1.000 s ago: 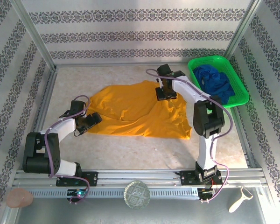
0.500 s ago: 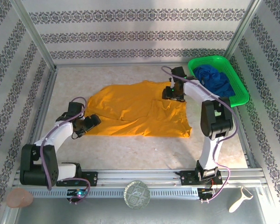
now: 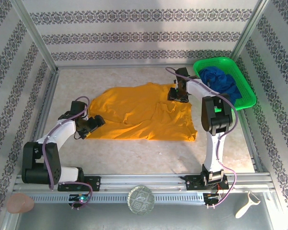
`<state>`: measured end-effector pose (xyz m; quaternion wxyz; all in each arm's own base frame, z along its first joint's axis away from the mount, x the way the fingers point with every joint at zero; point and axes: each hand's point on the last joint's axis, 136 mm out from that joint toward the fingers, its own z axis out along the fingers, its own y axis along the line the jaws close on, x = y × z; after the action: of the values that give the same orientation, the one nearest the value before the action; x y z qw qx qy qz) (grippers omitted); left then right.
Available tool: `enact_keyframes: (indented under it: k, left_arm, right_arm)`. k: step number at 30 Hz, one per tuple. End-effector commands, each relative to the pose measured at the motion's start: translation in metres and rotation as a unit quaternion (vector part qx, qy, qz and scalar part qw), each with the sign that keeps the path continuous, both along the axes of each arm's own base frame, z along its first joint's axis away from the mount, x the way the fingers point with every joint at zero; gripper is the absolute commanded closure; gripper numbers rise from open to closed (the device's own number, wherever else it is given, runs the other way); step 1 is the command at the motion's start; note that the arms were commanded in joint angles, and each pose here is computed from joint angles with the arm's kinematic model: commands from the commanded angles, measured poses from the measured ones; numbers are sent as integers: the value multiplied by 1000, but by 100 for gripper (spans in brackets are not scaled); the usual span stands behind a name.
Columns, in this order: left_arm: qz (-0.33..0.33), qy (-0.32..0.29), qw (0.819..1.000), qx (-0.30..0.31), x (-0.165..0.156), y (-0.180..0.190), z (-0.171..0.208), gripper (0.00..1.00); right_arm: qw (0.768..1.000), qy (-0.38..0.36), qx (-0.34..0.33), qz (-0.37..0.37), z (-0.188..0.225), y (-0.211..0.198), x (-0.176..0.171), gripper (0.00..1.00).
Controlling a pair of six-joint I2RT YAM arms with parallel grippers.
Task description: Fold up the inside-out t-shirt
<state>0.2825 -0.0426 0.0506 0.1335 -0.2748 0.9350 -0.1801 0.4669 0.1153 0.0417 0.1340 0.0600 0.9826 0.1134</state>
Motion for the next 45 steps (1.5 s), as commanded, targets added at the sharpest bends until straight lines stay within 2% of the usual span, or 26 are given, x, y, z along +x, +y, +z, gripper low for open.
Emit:
enact_keyframes:
  k: [1,9,14,25,31,45]
  left_arm:
    - [-5,5,1000,-6,1,-5,-6,8]
    - [5,24,1000,-10,-3,-5,-26,8]
    - [16,36,999,-11,-7,-4,-38,8]
    - [24,54,998,-4,-16,-1,-51,8]
    - [23,54,998,-4,-17,-1,-51,8]
    - [23,54,998,-3,-17,-1,-51,7]
  right_arm:
    - [1000,8,-1,12,-3,8,3,57]
    - [1000,23,-10,17,-15,6,1,71]
    - [1000,22,-9,16,-12,2,-3,100]
    - [996,-69,-1,-51,50,-36,-12,100]
    - [992,-101,-14,-78,69,-55,-7,100]
    - [985,-55,-80,-145,37,-106,1,100]
